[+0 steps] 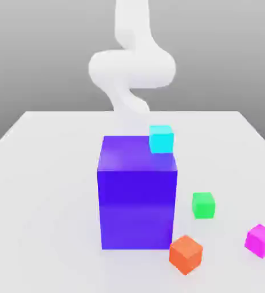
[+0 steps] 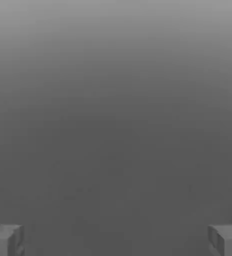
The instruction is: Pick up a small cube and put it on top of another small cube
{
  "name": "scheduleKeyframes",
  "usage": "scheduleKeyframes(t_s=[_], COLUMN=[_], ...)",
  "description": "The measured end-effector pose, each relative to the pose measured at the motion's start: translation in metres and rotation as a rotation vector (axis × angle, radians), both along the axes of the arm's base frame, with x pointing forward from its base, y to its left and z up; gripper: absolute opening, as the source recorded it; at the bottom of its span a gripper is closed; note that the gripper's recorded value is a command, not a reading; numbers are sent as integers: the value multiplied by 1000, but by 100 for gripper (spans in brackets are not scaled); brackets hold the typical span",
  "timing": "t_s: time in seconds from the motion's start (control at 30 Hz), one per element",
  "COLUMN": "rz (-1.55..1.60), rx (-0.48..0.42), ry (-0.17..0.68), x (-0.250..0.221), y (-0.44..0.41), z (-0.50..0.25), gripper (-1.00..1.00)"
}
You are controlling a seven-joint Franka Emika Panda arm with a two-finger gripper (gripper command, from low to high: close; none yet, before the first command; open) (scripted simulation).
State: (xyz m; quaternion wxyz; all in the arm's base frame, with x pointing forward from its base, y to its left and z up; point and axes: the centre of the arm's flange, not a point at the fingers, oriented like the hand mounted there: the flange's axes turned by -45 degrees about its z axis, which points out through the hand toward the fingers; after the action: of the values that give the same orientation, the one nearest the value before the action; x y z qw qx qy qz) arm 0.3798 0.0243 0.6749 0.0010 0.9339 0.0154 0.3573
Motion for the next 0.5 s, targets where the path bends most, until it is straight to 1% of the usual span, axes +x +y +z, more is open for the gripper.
scheduleKeyframes(t_s=[0.1,0.23,0.37,0.5], rz=[52,126,206,291], rx=[-30,-69,-107,-142], ry=[85,191,294,397], x=[35,67,83,83], y=[33,77,123,168], z=[-49,-117,-190,-266], gripper=[0,0,0,0])
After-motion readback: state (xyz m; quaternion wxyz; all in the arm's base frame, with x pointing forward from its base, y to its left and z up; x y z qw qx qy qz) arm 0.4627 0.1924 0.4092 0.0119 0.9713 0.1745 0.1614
